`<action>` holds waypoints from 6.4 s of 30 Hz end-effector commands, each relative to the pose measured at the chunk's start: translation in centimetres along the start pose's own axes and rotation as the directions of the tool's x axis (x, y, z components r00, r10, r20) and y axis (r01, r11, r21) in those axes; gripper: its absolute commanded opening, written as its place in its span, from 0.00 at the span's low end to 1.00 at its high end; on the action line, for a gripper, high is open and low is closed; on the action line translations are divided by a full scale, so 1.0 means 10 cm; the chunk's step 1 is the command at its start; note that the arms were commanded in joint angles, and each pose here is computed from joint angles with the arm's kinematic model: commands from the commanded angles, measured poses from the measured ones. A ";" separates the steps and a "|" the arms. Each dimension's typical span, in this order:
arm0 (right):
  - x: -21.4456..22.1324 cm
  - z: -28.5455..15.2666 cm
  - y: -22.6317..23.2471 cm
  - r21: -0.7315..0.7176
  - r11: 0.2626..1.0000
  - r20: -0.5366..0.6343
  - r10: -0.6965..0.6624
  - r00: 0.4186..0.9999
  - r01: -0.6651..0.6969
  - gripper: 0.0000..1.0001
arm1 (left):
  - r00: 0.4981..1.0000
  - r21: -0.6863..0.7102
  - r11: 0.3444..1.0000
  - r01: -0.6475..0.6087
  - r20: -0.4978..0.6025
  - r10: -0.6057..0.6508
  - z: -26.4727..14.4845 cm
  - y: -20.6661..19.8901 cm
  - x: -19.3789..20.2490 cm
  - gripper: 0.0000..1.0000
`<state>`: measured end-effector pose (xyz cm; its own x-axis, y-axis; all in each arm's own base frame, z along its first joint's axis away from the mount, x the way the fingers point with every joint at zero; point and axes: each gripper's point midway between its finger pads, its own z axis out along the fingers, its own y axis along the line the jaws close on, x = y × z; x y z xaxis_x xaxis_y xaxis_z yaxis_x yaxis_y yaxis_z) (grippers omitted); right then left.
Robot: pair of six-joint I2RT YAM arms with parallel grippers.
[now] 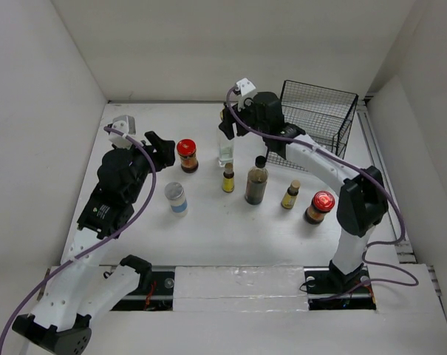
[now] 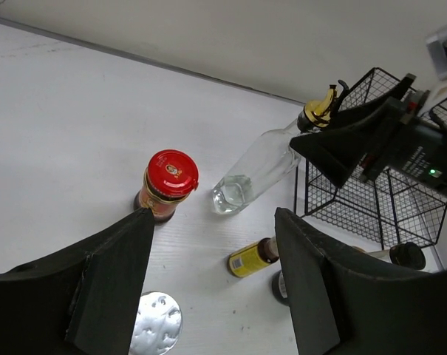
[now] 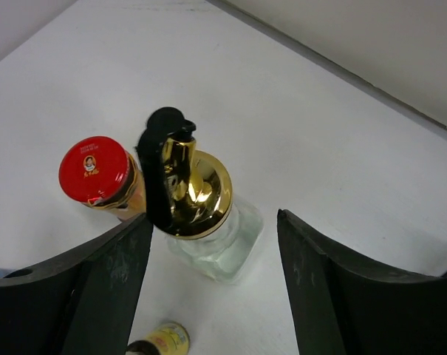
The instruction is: Organize the condiment bottles
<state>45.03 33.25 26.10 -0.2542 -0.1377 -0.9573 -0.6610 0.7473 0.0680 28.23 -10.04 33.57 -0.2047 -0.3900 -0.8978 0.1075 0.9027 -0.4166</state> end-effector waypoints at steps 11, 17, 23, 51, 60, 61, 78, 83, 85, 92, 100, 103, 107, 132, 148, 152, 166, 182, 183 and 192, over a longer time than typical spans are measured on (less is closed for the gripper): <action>-0.59 0.27 0.11 -0.068 0.998 0.222 0.021 0.975 -0.006 0.32 | 0.999 0.039 0.999 0.005 0.033 -0.006 0.00 -0.08 -0.08 0.61; -0.98 0.09 0.16 -0.031 1.000 0.326 0.017 0.945 -0.008 0.09 | 0.999 0.058 0.998 0.008 0.043 -0.010 -0.02 -0.11 -0.12 0.61; -1.75 -0.45 0.19 -0.013 1.000 0.512 0.017 0.859 -0.012 0.04 | 1.000 0.070 0.997 0.006 0.027 -0.008 0.00 -0.13 -0.08 0.61; -3.02 -2.35 -1.69 0.447 0.877 0.698 -0.218 0.682 -0.176 0.01 | 0.999 0.086 0.996 0.007 0.033 -0.010 -0.06 -0.14 -0.08 0.61; -2.90 -2.20 -2.08 0.485 0.857 0.663 -0.228 0.713 -0.176 0.01 | 0.999 0.098 0.995 0.008 0.037 -0.012 -0.06 -0.17 -0.10 0.61; -2.90 -2.17 -2.10 0.485 0.857 0.662 -0.228 0.714 -0.176 0.01 | 1.000 0.094 0.996 0.007 0.029 -0.010 -0.04 -0.16 -0.08 0.61; -2.66 -1.82 -2.43 0.508 0.835 0.630 -0.194 0.752 -0.211 0.01 | 0.999 0.084 0.996 0.007 0.034 -0.010 -0.03 -0.15 -0.08 0.61; -2.52 -1.65 -2.48 0.499 0.843 0.613 -0.180 0.769 -0.200 0.01 | 0.999 0.084 0.996 0.007 0.034 -0.010 -0.03 -0.15 -0.08 0.61; -2.42 -1.58 -2.51 0.500 0.842 0.601 -0.171 0.780 -0.201 0.01 | 1.000 0.080 0.997 0.006 0.026 -0.008 -0.01 -0.14 -0.06 0.61; -1.94 -1.34 -2.59 0.500 0.843 0.544 -0.126 0.830 -0.199 0.01 | 1.000 0.075 0.997 0.004 0.016 -0.006 0.02 -0.14 -0.03 0.61; -1.47 -1.13 -2.67 0.507 0.837 0.480 -0.078 0.874 -0.204 0.04 | 1.000 0.084 0.996 0.004 0.012 -0.005 0.02 -0.15 -0.03 0.61; -1.40 -1.11 -2.69 0.515 0.832 0.473 -0.073 0.878 -0.208 0.05 | 1.000 0.088 0.996 0.005 0.020 -0.007 -0.01 -0.16 -0.05 0.61; -1.47 -1.13 -2.68 0.511 0.835 0.487 -0.083 0.870 -0.206 0.01 | 1.000 0.088 0.996 0.005 0.020 -0.007 -0.01 -0.16 -0.05 0.61; -1.93 -1.51 -2.25 0.617 0.779 0.605 -0.381 0.699 -0.109 0.00 | 1.000 0.079 0.997 -0.006 0.005 0.006 0.04 -0.14 0.00 0.61; -0.87 -1.07 -2.75 0.508 0.830 0.542 -0.102 0.834 -0.229 0.10 | 1.000 0.088 0.996 -0.006 0.001 0.006 0.04 -0.15 0.00 0.61; -0.83 -1.00 -2.75 0.497 0.836 0.521 -0.072 0.850 -0.234 0.23 | 1.000 0.092 0.996 -0.005 0.009 0.004 0.01 -0.16 -0.02 0.61; -1.22 -1.32 -2.67 0.498 0.833 0.491 -0.041 0.870 -0.242 0.83 | 1.000 0.108 0.994 -0.003 0.021 0.001 -0.04 -0.19 -0.06 0.61; -0.79 -1.96 -1.31 0.232 0.944 0.456 0.108 0.883 -0.236 0.00 | 1.000 0.090 0.996 0.004 0.006 -0.004 0.01 -0.15 0.00 0.49; -0.51 -1.86 -1.09 0.185 0.955 0.405 0.141 0.903 -0.233 0.00 | 1.000 0.093 0.996 0.002 -0.009 -0.001 0.04 -0.16 0.04 0.44; 0.36 -2.26 -0.16 0.011 0.988 0.191 0.149 0.970 -0.154 0.77 | 1.000 0.066 0.998 0.008 -0.018 -0.007 0.08 -0.12 0.06 0.40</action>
<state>32.11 16.20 29.54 -0.1886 0.1534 -0.9700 -0.5470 0.8039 0.2335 28.54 -11.66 32.42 -0.2609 -0.3725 -0.8906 0.1638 0.8921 -0.4212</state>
